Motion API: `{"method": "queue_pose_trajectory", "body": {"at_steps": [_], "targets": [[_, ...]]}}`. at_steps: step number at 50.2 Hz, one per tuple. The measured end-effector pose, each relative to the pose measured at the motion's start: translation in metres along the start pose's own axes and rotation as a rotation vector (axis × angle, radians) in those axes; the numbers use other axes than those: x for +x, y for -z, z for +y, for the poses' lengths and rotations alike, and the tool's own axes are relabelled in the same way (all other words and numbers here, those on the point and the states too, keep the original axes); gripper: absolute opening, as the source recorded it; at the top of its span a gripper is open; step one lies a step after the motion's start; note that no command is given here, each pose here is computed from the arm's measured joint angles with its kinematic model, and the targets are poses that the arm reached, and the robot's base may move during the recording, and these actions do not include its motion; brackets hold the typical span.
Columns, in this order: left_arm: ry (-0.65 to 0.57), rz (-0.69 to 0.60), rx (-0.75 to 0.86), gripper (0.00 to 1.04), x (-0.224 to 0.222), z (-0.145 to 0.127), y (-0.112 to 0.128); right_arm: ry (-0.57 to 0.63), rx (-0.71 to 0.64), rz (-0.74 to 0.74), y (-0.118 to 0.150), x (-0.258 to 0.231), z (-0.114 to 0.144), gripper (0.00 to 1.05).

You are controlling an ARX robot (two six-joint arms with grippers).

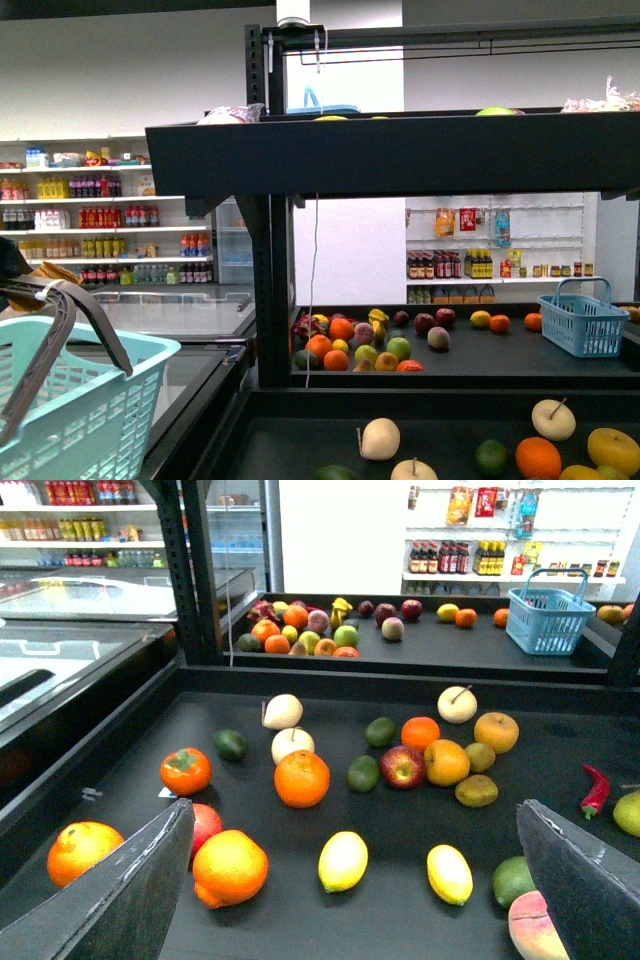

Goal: Pick lemon from shelf

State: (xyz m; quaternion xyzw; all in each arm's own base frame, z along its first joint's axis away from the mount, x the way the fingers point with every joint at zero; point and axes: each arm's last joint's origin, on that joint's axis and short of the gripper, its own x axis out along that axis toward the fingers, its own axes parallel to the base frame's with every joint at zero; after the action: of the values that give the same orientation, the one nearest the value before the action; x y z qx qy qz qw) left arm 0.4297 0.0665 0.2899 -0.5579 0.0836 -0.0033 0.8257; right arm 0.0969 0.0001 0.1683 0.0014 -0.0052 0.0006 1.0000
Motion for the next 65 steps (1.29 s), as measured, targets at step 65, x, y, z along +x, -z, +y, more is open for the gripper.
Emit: {"method": "queue_pose_trajectory", "body": {"at_steps": [65], "targets": [[0.304, 0.737, 0.294, 0.08, 0.004, -0.086, 0.293, 0.000, 0.000, 0.000, 0.000, 0.000, 0.000, 0.97]]}}
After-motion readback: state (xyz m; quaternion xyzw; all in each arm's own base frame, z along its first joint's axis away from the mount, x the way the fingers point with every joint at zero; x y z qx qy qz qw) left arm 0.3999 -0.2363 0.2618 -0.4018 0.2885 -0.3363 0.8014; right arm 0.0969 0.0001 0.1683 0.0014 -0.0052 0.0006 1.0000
